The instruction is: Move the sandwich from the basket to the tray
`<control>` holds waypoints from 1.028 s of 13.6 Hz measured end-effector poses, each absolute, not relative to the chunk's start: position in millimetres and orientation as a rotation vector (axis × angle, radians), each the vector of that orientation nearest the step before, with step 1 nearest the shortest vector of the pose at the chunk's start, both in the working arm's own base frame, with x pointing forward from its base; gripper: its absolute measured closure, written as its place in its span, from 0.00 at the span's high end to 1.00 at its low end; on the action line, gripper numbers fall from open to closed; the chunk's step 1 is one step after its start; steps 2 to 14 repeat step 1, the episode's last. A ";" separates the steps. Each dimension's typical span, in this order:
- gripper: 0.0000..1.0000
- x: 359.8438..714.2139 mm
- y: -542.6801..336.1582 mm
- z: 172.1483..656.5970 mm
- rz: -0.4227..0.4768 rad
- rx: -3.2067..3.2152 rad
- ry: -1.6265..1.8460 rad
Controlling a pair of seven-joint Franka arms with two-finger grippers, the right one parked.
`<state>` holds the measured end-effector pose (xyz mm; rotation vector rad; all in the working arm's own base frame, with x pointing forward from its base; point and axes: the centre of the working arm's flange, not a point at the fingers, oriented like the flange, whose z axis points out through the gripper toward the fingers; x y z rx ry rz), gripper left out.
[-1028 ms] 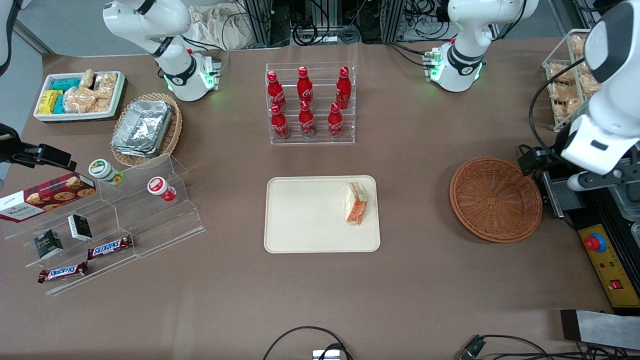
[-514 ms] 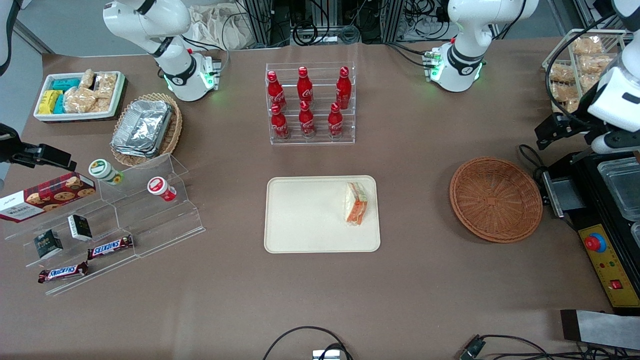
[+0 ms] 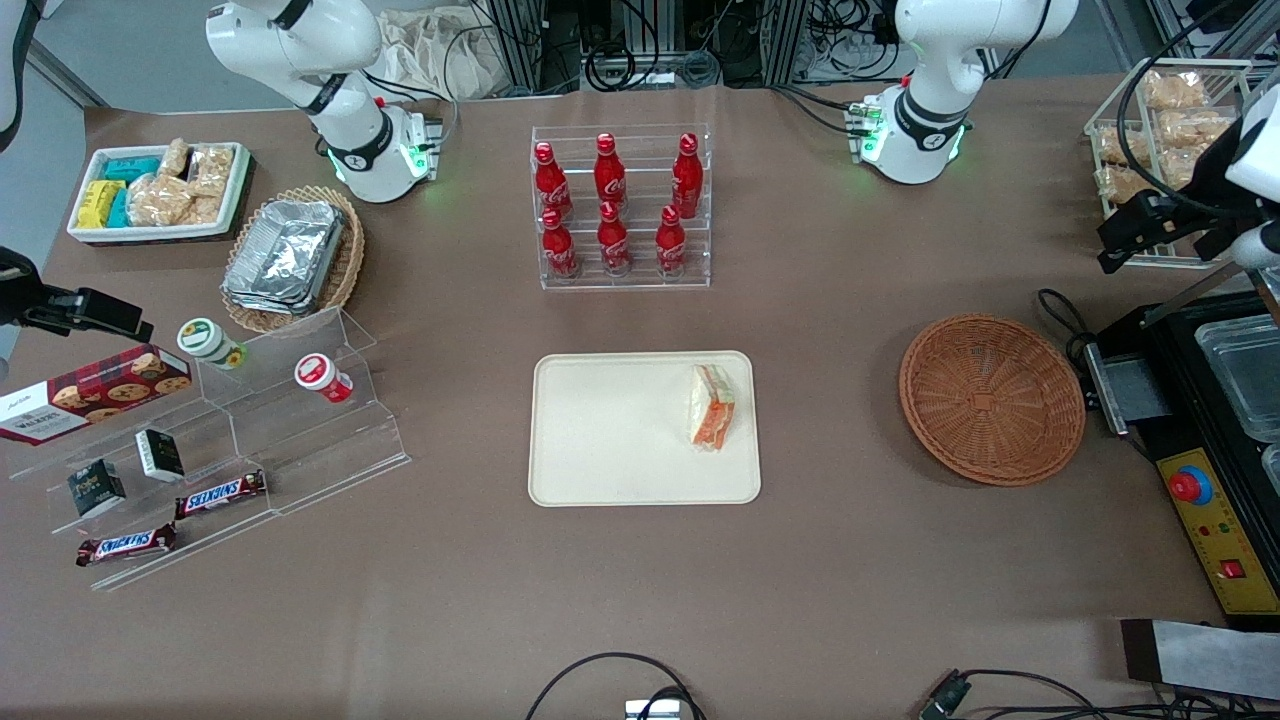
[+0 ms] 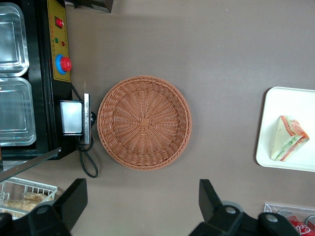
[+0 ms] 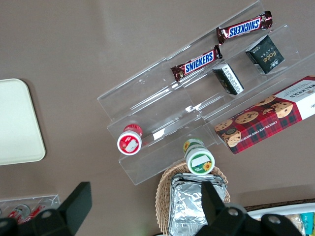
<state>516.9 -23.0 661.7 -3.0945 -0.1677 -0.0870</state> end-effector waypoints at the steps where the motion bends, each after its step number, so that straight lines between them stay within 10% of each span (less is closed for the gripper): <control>1: 1.00 515.3 -23.4 663.6 -0.090 -3.095 -0.167; 14: 1.00 515.3 -23.4 663.6 -0.090 -3.095 -0.167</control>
